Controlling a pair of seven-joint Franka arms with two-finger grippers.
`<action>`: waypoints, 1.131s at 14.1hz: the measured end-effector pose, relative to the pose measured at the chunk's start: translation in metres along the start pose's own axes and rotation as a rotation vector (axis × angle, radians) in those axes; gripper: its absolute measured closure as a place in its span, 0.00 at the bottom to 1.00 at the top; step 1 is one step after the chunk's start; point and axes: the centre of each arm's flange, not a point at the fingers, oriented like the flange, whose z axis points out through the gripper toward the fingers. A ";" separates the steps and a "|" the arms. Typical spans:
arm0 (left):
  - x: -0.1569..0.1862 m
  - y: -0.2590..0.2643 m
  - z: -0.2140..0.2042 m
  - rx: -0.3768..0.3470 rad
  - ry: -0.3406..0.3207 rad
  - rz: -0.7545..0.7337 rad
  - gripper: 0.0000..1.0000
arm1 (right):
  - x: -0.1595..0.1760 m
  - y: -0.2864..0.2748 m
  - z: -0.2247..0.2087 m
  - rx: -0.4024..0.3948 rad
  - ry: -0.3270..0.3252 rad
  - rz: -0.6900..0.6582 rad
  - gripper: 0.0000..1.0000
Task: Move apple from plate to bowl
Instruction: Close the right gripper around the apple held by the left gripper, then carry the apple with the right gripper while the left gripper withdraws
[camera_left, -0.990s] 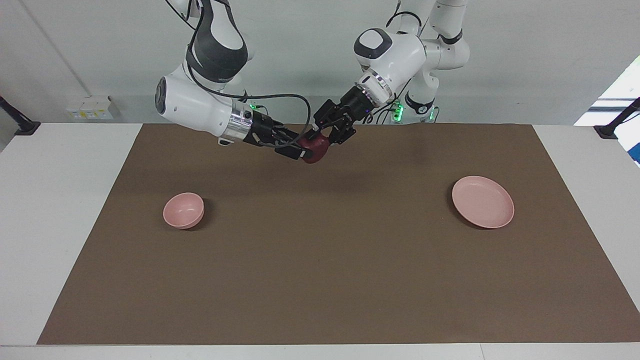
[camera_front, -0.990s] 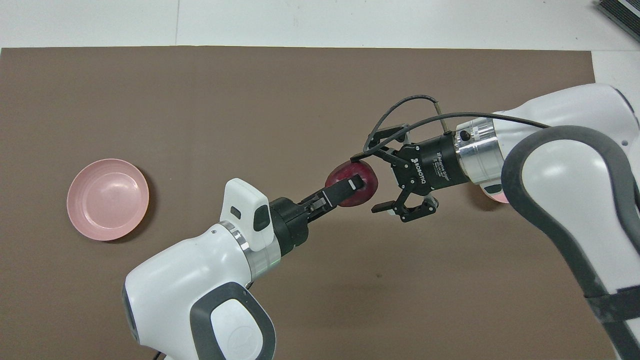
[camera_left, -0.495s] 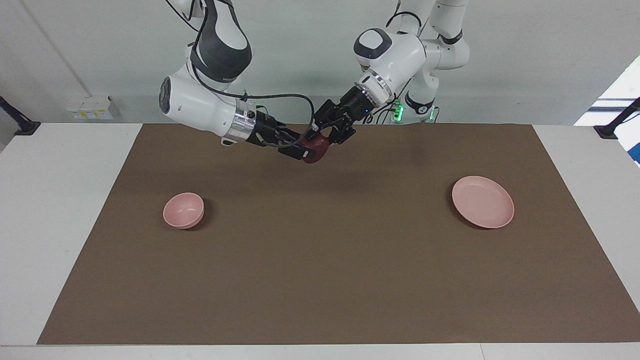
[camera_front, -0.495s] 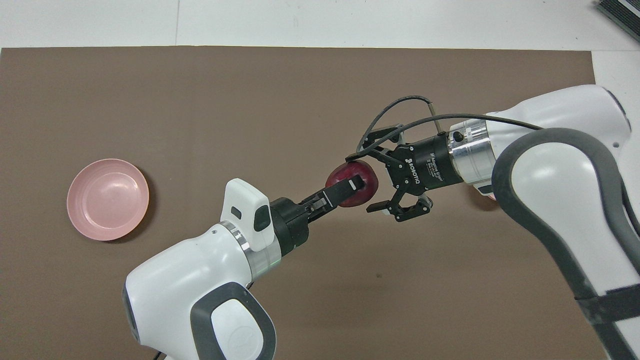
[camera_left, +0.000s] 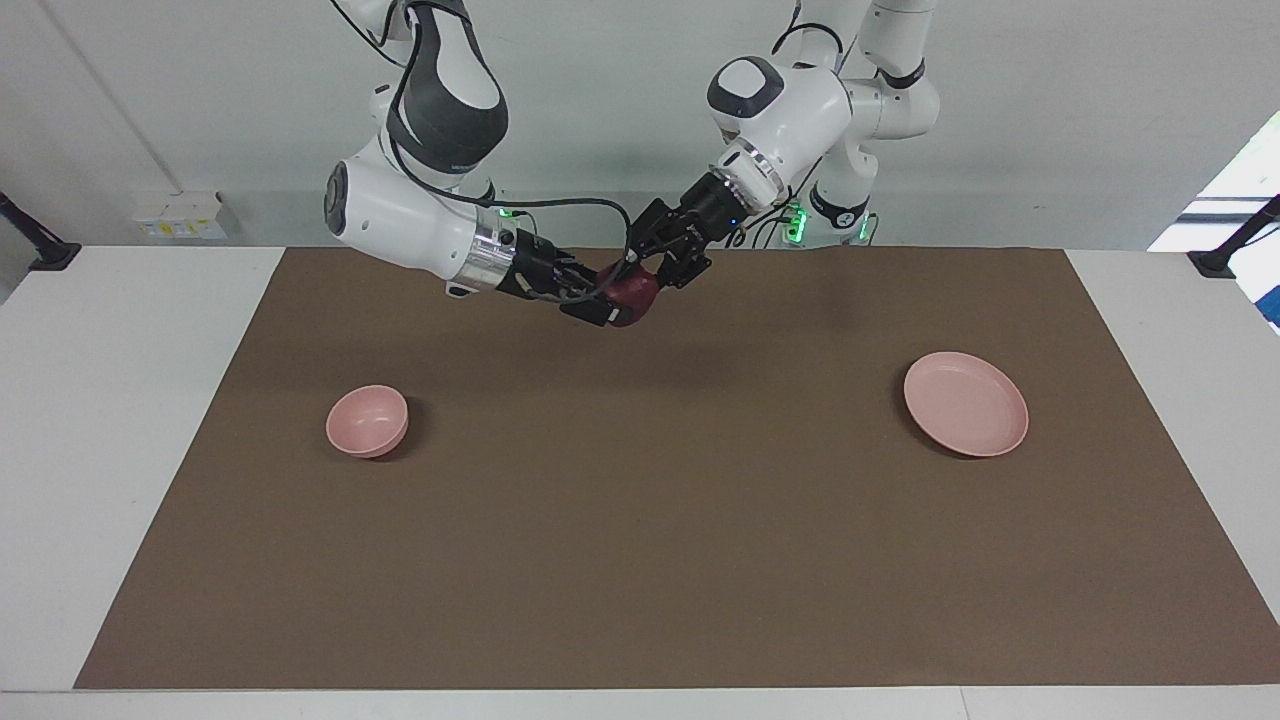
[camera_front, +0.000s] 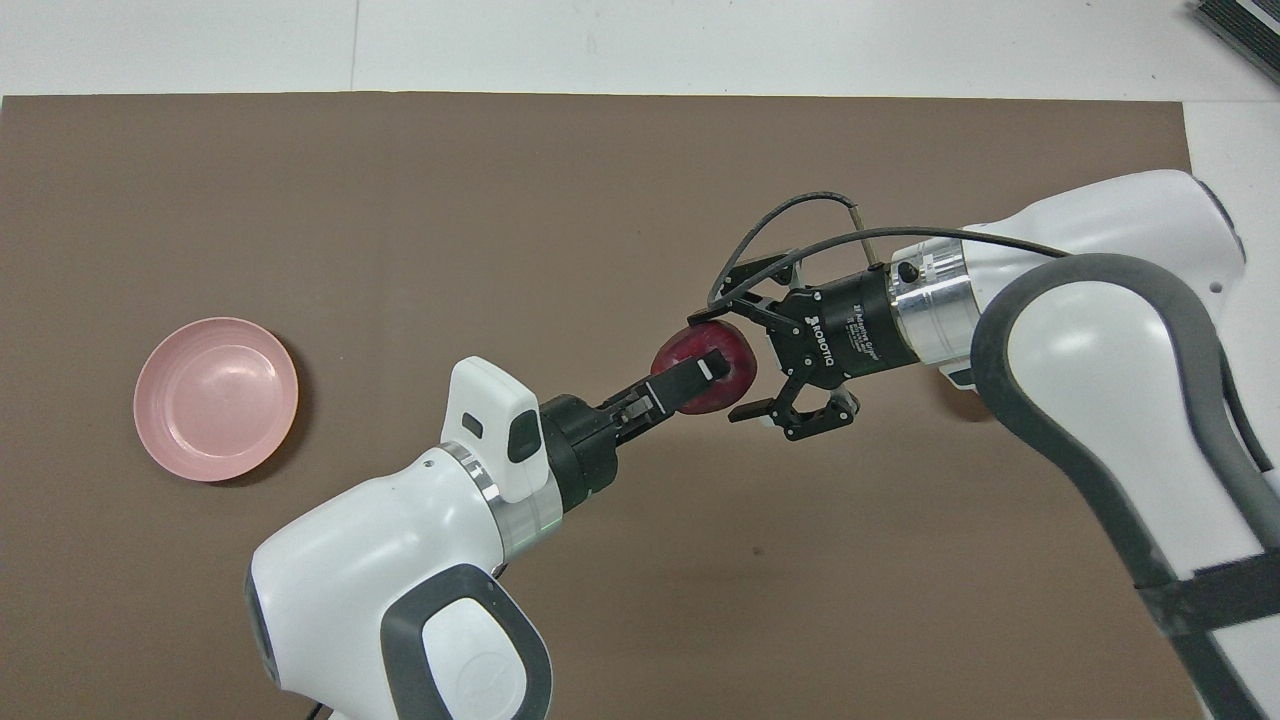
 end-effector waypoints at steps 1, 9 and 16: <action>-0.001 0.000 0.000 0.000 -0.001 0.000 0.30 | -0.001 -0.001 0.000 0.006 0.002 -0.002 0.11; 0.000 0.002 0.000 -0.004 0.000 0.003 0.31 | 0.001 -0.002 -0.004 0.011 -0.017 0.007 0.20; 0.017 0.001 -0.006 -0.009 0.031 -0.006 0.00 | 0.011 -0.002 -0.028 0.015 -0.032 -0.008 0.21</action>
